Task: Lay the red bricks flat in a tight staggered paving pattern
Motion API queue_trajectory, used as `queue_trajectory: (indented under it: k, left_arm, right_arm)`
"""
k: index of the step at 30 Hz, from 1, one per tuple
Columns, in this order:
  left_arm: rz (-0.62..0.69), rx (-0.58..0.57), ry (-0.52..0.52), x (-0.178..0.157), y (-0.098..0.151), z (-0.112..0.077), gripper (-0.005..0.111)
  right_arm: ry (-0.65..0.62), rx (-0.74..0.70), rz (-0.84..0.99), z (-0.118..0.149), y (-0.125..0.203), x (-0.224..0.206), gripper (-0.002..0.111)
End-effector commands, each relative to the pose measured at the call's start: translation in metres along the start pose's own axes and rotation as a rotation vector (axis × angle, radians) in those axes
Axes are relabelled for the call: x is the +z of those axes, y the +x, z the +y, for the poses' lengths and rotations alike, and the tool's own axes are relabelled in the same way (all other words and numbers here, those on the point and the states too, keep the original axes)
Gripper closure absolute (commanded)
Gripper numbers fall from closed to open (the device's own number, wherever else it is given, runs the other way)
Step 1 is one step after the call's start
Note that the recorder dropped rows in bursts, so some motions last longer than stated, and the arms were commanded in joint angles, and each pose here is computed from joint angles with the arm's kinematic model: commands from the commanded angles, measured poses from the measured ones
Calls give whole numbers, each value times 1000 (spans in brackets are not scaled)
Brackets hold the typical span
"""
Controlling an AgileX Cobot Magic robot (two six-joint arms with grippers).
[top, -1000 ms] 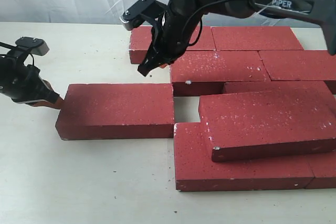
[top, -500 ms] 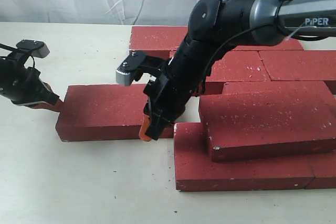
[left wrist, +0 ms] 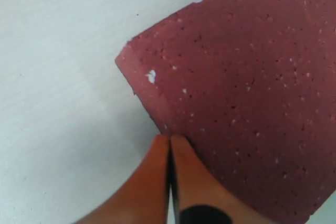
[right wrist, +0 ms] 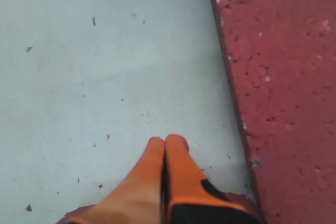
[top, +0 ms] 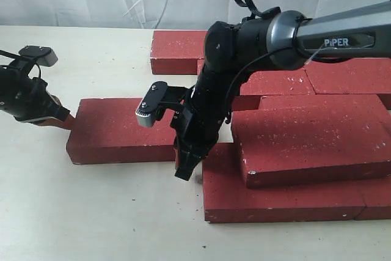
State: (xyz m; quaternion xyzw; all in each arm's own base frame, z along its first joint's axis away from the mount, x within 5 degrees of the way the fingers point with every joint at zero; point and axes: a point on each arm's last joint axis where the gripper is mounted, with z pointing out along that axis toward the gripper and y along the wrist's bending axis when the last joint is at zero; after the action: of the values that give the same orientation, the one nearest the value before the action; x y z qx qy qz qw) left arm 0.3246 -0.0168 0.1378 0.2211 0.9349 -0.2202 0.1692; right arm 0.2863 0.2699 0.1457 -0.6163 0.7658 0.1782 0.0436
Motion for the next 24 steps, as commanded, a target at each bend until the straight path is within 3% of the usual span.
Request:
queue_trajectory:
  k: [1, 10, 15, 19, 24]
  left_arm:
    - [-10, -19, 17, 0, -1, -2, 107]
    - [-14, -26, 52, 0, -2, -6, 107]
    - [-30, -18, 56, 0, -3, -6, 107]
    - [-44, -32, 61, 1, -5, -7, 107]
    - [-14, -25, 65, 25, -7, -16, 107]
  right_arm:
    - [34, 6, 6, -3, 1, 0, 109]
    - [47, 44, 22, -4, -3, -8, 109]
    - [-47, 36, 26, 11, -10, -34, 109]
    - [14, 8, -22, 22, -9, -59, 109]
    - [170, 42, -158, 17, -5, -87, 109]
